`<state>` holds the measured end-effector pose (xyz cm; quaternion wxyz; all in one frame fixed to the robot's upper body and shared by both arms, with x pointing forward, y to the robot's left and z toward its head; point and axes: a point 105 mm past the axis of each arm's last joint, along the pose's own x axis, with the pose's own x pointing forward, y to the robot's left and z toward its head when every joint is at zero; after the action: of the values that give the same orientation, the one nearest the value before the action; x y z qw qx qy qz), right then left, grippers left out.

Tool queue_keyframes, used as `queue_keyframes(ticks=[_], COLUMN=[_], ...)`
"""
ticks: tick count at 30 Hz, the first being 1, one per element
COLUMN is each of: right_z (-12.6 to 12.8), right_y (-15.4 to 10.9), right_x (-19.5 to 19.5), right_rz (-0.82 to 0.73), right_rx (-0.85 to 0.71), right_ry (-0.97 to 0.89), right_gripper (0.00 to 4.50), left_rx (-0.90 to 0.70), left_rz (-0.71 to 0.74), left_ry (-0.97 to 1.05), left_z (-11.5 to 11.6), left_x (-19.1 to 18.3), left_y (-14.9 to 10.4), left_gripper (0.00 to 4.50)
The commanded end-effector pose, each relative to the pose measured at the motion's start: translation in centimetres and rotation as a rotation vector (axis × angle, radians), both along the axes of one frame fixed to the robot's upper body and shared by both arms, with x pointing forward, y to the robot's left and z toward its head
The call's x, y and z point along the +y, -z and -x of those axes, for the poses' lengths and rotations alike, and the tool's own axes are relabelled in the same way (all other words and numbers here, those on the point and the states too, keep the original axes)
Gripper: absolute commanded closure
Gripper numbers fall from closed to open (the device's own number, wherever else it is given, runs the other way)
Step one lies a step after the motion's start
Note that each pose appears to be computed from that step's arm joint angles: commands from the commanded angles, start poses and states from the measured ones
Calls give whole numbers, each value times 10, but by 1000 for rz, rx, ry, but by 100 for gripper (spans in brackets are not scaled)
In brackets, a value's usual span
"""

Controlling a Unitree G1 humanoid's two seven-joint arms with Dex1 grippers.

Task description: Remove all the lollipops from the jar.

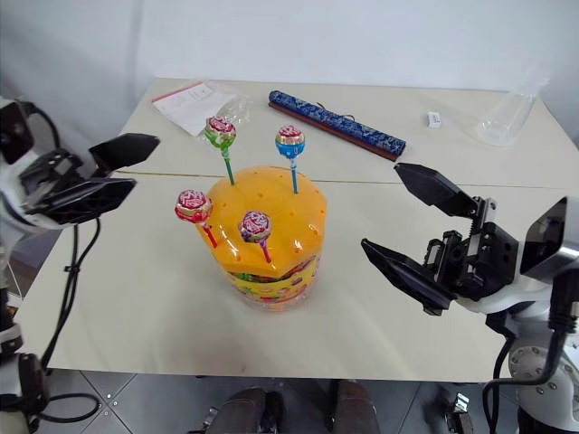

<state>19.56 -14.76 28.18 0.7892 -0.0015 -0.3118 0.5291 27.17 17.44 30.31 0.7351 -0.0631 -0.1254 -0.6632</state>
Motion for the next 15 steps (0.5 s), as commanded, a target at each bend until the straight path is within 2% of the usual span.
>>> queue_keyframes(ticks=[1, 7, 10, 15], right_z=[3, 5, 4, 2], right_y=[2, 4, 4, 4], right_x=[-3, -1, -3, -4], right_rz=[24, 23, 22, 15], right_rx=[-20, -12, -15, -17], right_ry=[29, 29, 48, 68], right_gripper=[2, 2, 0, 0], left_rx=[-86, -83, -77, -81], left_rz=[-72, -38, -29, -24], left_ry=[-11, 81, 117, 117], left_z=[-19, -25, -24, -27], left_x=[-31, -55, -61, -61], left_y=[4, 2, 3, 2], left_gripper=[0, 0, 55, 195])
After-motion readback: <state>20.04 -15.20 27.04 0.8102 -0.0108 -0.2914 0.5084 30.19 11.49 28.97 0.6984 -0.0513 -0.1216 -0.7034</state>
